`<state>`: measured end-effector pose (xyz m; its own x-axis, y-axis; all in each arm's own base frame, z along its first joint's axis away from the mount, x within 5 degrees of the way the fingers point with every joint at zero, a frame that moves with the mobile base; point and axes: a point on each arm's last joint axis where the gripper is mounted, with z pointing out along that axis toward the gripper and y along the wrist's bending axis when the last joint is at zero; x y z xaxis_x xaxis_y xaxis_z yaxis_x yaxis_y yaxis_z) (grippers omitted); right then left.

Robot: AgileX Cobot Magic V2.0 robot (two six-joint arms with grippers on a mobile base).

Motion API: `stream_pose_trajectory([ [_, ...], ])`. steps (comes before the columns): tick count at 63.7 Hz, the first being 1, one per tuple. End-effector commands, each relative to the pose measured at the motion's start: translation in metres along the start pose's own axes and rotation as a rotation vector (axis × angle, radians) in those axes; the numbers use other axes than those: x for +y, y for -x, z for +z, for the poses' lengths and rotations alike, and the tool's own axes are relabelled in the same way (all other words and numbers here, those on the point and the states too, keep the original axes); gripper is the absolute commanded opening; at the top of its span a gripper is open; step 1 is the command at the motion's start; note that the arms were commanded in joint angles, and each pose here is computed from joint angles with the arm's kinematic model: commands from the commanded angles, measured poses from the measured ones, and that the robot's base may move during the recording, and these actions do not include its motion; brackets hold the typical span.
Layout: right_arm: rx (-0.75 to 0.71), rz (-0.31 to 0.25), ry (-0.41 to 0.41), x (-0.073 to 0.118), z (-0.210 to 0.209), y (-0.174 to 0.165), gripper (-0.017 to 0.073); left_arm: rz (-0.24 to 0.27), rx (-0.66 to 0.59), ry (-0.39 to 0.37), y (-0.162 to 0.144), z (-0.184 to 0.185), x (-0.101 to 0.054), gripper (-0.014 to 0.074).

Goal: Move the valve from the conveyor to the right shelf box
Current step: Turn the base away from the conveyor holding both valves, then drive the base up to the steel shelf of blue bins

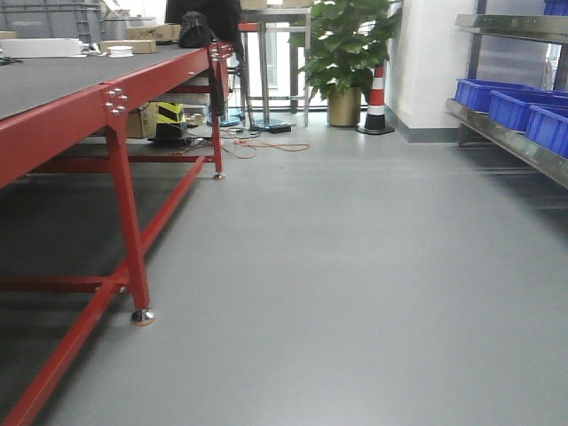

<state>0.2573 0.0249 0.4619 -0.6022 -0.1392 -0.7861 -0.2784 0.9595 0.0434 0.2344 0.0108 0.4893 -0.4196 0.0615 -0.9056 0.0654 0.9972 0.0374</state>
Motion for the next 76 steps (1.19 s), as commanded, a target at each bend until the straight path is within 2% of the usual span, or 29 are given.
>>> stream_pose_trajectory([
  [1, -0.087, -0.009, -0.013, 0.0012, -0.0113, 0.0081, -0.0154, -0.006, -0.067, -0.001, 0.0070, -0.0064, -0.0015, -0.0111],
  [76, -0.087, -0.009, -0.013, 0.0012, -0.0113, 0.0081, -0.0154, -0.006, -0.069, -0.001, 0.0072, -0.0065, -0.0015, -0.0111],
])
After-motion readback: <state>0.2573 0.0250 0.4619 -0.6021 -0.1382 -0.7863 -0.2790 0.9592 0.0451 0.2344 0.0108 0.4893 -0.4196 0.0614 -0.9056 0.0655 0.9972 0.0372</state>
